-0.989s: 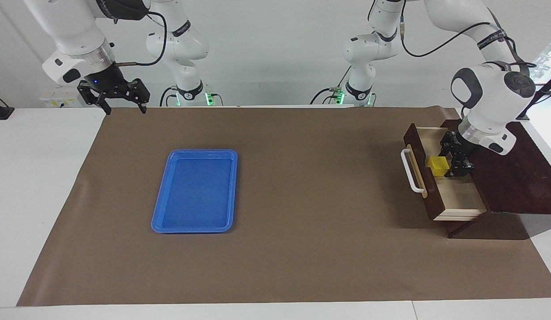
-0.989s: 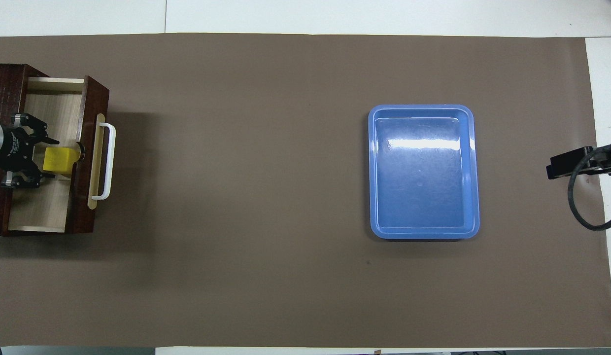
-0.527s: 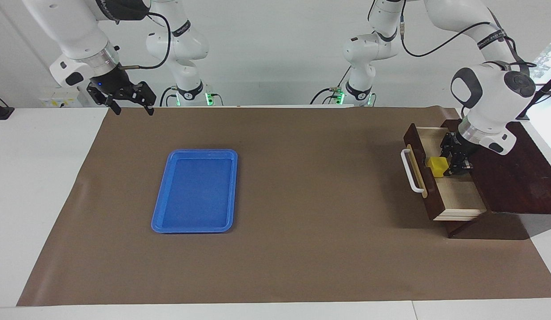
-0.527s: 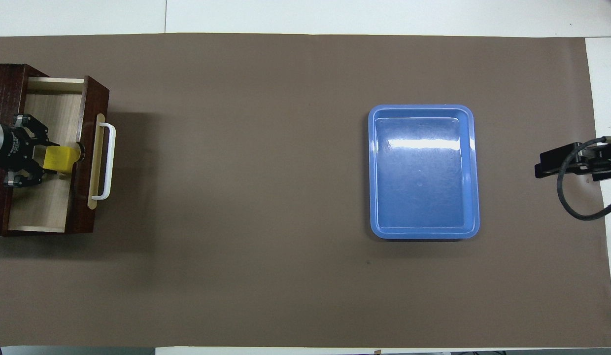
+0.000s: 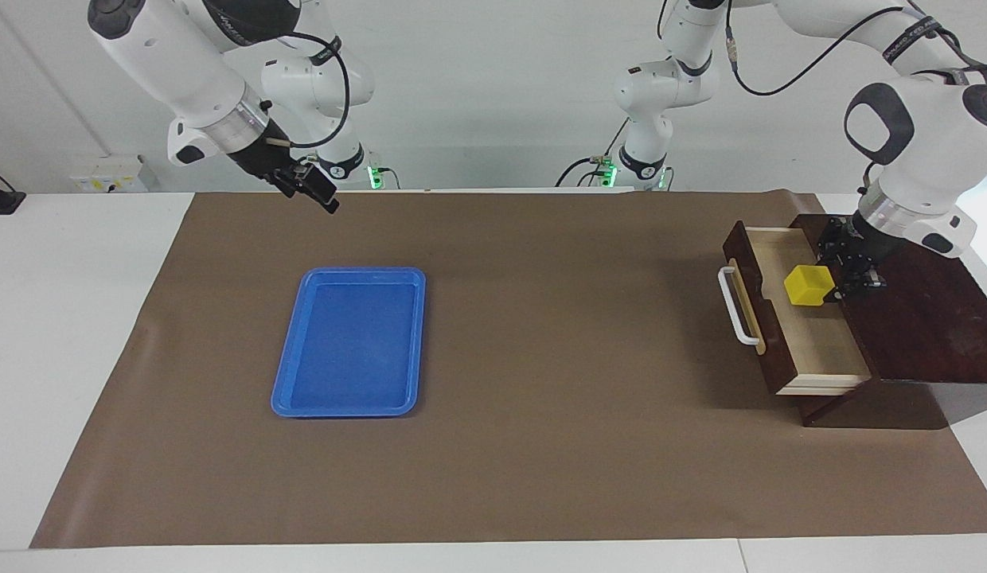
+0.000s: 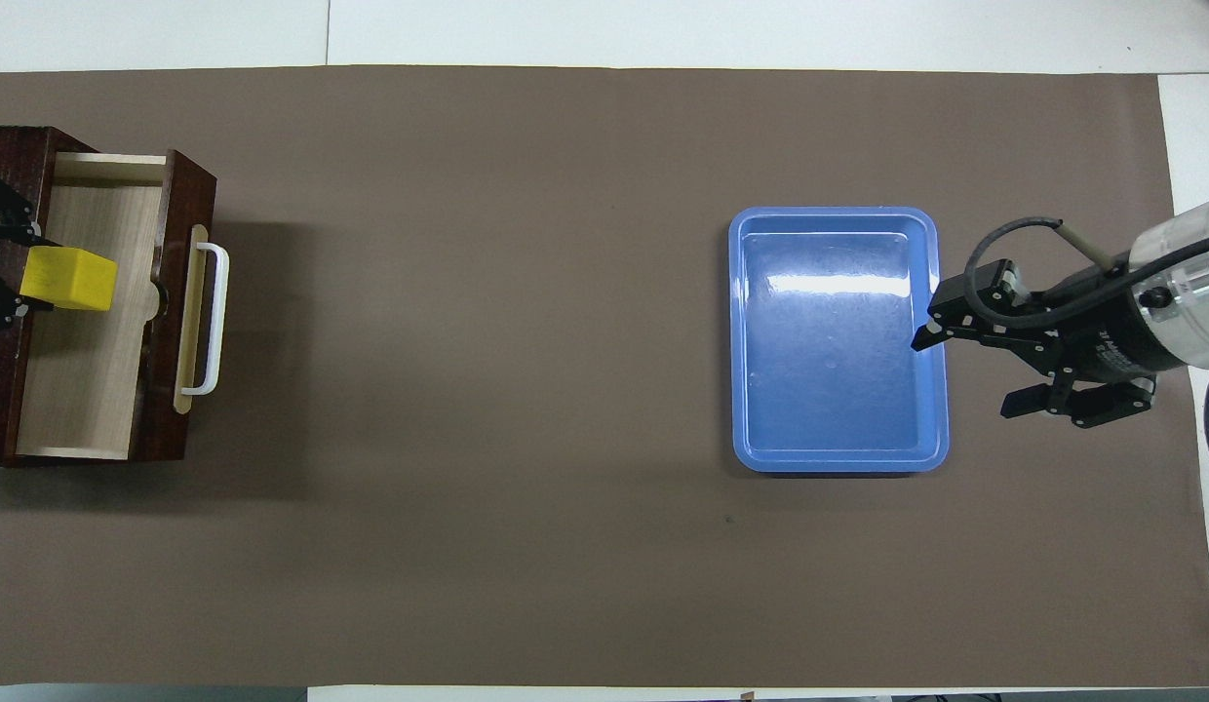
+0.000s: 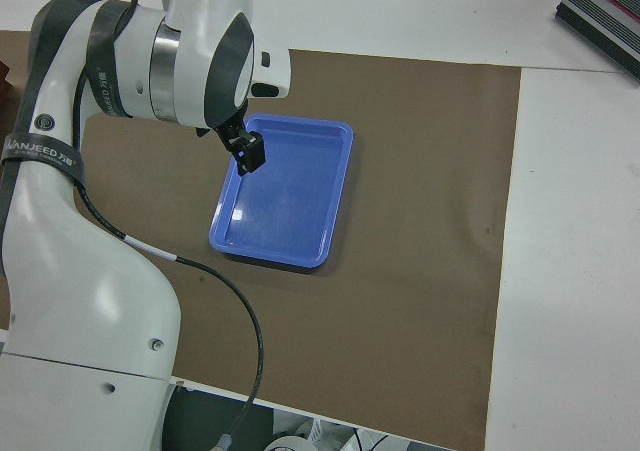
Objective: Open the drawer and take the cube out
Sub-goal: 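Lift the cube with the left gripper while the right gripper approaches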
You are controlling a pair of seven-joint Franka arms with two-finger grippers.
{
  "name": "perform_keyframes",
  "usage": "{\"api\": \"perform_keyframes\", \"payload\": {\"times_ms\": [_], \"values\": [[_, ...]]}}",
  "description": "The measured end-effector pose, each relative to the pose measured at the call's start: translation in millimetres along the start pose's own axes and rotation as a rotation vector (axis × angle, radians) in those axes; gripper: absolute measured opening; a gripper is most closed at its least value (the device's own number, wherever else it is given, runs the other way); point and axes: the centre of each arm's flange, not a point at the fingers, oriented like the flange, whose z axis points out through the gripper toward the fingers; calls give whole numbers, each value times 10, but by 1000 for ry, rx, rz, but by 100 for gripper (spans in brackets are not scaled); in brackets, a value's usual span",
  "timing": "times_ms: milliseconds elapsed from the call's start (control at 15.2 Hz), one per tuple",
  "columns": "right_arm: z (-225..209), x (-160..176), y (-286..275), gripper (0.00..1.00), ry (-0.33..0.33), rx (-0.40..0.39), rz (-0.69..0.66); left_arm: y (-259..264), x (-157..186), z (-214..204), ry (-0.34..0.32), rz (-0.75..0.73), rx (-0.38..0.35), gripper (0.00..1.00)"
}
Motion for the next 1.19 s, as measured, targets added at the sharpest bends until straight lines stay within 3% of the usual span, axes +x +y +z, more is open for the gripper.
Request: {"api": "perform_keyframes", "payload": {"times_ms": [330, 659, 857, 1055, 1187], "values": [[525, -269, -580, 100, -122, 84, 270, 215, -1096, -339, -2, -13, 35, 55], [1112, -373, -1187, 100, -240, 192, 535, 229, -2330, -301, -26, -96, 21, 55], [1599, -633, -1592, 100, -282, 244, 655, 192, -2967, -188, -41, -120, -13, 55], [1961, -826, -1795, 100, -330, 293, 720, 113, -3385, -39, -41, -122, -16, 55], [2049, -772, -1795, 100, -346, 299, 747, 99, -3448, 17, -41, -131, -15, 55]]}}
